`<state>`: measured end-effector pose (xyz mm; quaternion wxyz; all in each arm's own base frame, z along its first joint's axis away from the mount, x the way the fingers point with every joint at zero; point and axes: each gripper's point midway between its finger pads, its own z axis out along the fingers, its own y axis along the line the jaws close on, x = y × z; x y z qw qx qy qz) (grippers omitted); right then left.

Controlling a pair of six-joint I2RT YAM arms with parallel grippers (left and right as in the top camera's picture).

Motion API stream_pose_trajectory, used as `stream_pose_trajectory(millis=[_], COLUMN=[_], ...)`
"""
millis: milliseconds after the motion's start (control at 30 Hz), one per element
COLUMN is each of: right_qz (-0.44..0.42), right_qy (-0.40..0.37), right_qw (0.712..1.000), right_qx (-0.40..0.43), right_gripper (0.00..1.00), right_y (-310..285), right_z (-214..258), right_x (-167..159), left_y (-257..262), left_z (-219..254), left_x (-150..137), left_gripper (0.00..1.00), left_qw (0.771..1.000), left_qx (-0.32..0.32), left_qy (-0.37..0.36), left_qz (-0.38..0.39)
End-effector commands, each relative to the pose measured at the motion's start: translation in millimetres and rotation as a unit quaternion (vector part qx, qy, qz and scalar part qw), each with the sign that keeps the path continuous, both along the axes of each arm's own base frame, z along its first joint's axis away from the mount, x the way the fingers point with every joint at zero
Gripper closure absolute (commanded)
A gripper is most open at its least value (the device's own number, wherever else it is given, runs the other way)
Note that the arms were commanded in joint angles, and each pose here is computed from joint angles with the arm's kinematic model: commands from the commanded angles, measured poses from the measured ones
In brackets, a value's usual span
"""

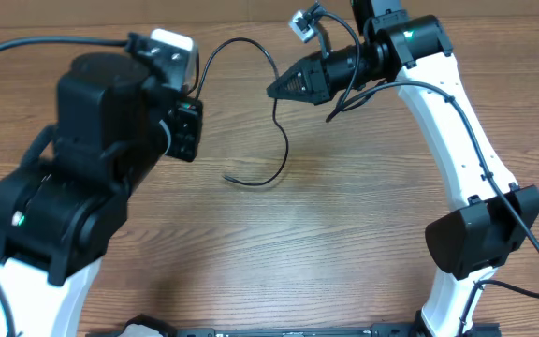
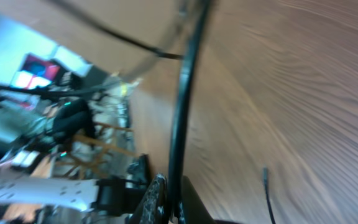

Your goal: Untangle cables

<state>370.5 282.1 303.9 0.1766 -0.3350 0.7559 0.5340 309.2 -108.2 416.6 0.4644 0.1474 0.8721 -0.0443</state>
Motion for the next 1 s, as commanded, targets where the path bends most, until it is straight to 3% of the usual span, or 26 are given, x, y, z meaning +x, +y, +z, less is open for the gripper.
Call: stream_pose_trajectory(millis=[0, 133, 300, 533, 633, 767, 967], right_qz=[0.053, 0.097, 0.144, 0.176, 0.186, 0.189, 0.194], right_qy=[-0.030, -0.080, -0.144, -0.207, -0.211, -0.207, -0.199], right_qw=[0.996, 0.988, 0.969, 0.948, 0.942, 0.942, 0.943], right_qx=[0.062, 0.086, 0.137, 0.168, 0.184, 0.185, 0.184], right_gripper=[0.96, 0.96, 0.96, 0.95, 0.88, 0.60, 0.53], right_y=[9.2, 22.1, 37.2, 57.4, 59.9, 61.8, 66.0], right_z=[20.0, 24.7, 39.1, 50.7, 55.7, 55.9, 55.3], right_x=[-15.6, -30.6, -43.5, -49.7, -54.2, -56.6, -62.1], left_y=[-8.4, -21.3, -27.9, -33.8, -33.6, -33.8, -34.9], left_z=[-0.6, -8.7, -11.1, -12.2, -12.4, -11.9, -7.6], left_x=[4.7, 12.6, 14.9, 14.0, 13.9, 14.2, 17.3], left_gripper=[0.96, 0.96, 0.96, 0.96, 0.96, 0.96, 0.96], left_qw=[1.000, 0.999, 0.992, 0.961, 0.959, 0.959, 0.959], left_qx=[-0.014, -0.032, -0.114, -0.238, -0.241, -0.242, -0.247], left_qy=[0.007, 0.025, 0.056, 0.105, 0.107, 0.106, 0.096], left_qz=[-0.010, -0.025, 0.019, 0.096, 0.100, 0.099, 0.097])
